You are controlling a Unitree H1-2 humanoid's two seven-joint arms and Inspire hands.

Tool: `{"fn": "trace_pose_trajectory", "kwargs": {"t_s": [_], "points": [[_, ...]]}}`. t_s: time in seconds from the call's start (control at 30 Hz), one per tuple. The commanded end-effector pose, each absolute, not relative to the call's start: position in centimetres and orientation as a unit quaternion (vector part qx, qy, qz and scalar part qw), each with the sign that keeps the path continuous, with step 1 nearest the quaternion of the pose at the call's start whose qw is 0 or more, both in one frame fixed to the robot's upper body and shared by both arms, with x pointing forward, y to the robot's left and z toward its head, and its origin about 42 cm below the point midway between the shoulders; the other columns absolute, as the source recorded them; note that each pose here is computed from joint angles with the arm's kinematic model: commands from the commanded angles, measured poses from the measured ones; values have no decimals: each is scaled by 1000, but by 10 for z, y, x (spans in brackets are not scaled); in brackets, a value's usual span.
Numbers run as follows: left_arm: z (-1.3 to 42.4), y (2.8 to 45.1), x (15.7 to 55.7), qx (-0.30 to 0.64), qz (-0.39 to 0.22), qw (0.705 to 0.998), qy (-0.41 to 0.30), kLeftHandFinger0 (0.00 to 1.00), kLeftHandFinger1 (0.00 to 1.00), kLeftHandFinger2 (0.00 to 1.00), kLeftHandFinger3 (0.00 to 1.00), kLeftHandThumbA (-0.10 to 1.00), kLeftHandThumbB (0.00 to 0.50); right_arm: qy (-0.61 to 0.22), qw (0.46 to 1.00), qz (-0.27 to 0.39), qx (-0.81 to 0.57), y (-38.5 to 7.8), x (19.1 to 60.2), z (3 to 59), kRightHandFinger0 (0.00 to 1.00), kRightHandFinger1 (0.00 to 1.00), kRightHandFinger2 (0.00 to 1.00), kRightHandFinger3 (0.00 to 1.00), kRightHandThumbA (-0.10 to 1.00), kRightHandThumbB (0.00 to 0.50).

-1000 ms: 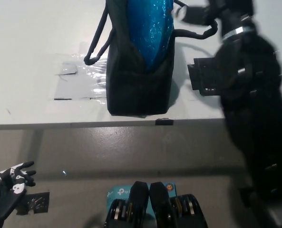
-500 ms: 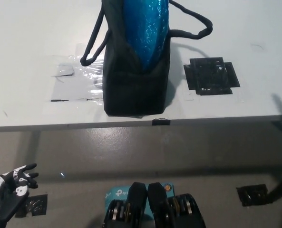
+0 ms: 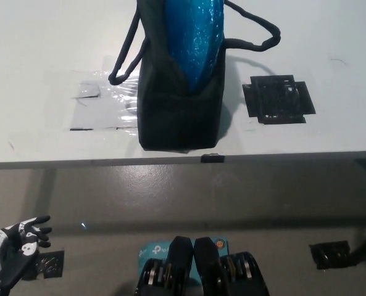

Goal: The robot uses its right hand to pick up a stack of plates kept in the middle of the desk and put it inside a bag kept next to it

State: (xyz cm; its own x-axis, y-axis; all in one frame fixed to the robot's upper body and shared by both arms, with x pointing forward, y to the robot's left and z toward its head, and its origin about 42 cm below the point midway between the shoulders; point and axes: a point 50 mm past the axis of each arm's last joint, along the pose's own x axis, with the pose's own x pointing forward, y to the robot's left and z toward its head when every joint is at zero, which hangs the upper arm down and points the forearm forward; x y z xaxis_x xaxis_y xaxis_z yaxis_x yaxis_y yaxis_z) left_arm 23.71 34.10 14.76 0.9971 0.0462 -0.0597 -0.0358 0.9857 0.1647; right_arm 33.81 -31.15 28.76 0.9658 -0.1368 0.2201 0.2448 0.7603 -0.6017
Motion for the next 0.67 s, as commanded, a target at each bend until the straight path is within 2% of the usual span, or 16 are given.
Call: {"fn": "trace_pose_trajectory", "kwargs": {"t_s": [0.0, 0.1, 0.17, 0.27, 0.33, 0.4, 0.47, 0.53, 0.63], "points": [[161, 345, 238, 98, 12, 995, 0, 601, 697, 736, 1000, -100, 492, -169, 968, -76, -168, -318, 303, 225, 528, 623, 764, 1000, 408, 188], [161, 345, 238, 98, 12, 995, 0, 596, 692, 733, 1000, -100, 489, -169, 969, -75, -166, -319, 302, 220, 533, 625, 765, 1000, 429, 196], [159, 346, 239, 97, 10, 995, 2, 620, 706, 746, 1000, -100, 482, -115, 976, -104, -155, -322, 284, 164, 727, 780, 822, 1000, 503, 228], [159, 346, 239, 97, 10, 995, 2, 624, 707, 748, 1000, -100, 482, -119, 975, -104, -155, -322, 284, 163, 732, 782, 822, 1000, 503, 229], [159, 347, 234, 97, 14, 995, 5, 624, 708, 751, 1000, -100, 479, -96, 976, -130, -148, -332, 272, 120, 697, 753, 832, 1000, 564, 226], [159, 347, 234, 97, 14, 995, 5, 624, 709, 753, 1000, -100, 477, -98, 975, -130, -148, -332, 272, 119, 696, 754, 832, 1000, 566, 225], [158, 347, 234, 95, 14, 995, 4, 608, 697, 746, 998, -100, 480, -88, 974, -139, -154, -337, 270, 103, 676, 772, 853, 1000, 629, 250], [158, 347, 234, 96, 13, 995, 3, 602, 694, 745, 998, -100, 484, -92, 973, -143, -153, -337, 271, 105, 636, 728, 830, 1000, 634, 257], [160, 348, 234, 96, 15, 995, 3, 604, 694, 745, 1000, -100, 489, -97, 974, -146, -144, -336, 275, 106, 682, 760, 833, 1000, 617, 239]]}}
